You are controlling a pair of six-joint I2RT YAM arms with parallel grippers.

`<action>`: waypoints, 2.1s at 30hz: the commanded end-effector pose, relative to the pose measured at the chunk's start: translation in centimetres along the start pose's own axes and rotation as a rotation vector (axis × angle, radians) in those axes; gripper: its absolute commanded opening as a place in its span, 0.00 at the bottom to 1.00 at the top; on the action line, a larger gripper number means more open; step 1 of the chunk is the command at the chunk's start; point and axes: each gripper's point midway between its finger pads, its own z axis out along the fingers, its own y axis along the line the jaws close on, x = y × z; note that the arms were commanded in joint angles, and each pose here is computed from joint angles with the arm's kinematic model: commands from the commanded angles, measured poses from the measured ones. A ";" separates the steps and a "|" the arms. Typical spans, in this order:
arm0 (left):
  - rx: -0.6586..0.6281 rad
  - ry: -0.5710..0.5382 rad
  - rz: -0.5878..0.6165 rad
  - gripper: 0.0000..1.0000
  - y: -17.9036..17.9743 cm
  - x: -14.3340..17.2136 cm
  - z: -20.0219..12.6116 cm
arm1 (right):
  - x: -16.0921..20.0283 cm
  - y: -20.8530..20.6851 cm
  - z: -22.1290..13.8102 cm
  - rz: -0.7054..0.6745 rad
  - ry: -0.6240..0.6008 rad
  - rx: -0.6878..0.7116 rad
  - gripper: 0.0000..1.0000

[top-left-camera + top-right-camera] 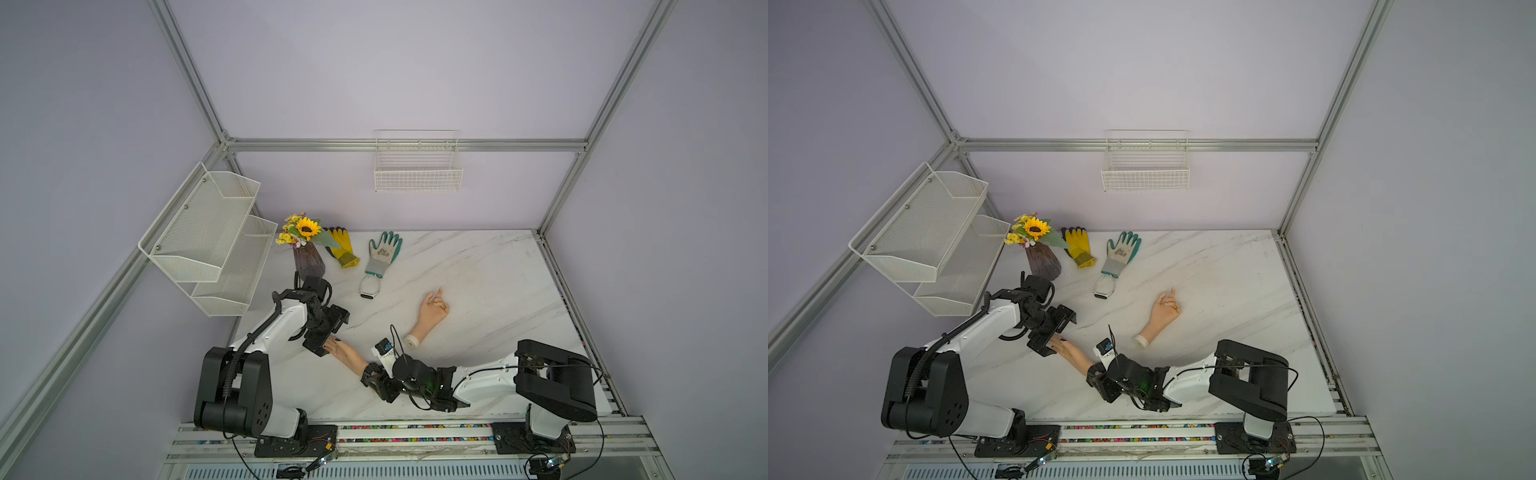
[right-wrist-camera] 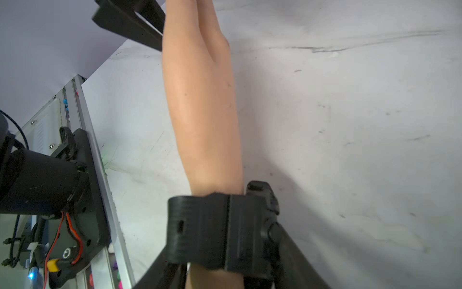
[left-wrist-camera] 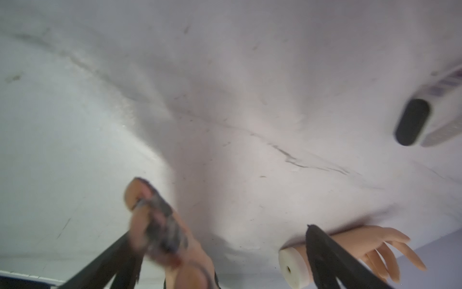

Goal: Take off the watch
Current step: Place the hand at the center of the board, then adjust the hand at the center of the board.

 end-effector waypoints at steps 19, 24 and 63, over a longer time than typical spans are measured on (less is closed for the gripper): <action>0.350 -0.380 0.932 0.99 -0.3 9.0 -6.0 | -12.4 -2.7 -8.7 0.086 -0.290 -0.156 0.97; 0.273 -0.320 0.990 0.96 2.3 11.5 -3.3 | -15.2 -3.0 -11.2 -0.192 -0.390 -0.002 0.88; 0.553 -0.045 0.616 0.68 -3.1 8.4 1.1 | -0.7 -1.4 0.6 -1.222 0.311 -0.327 0.52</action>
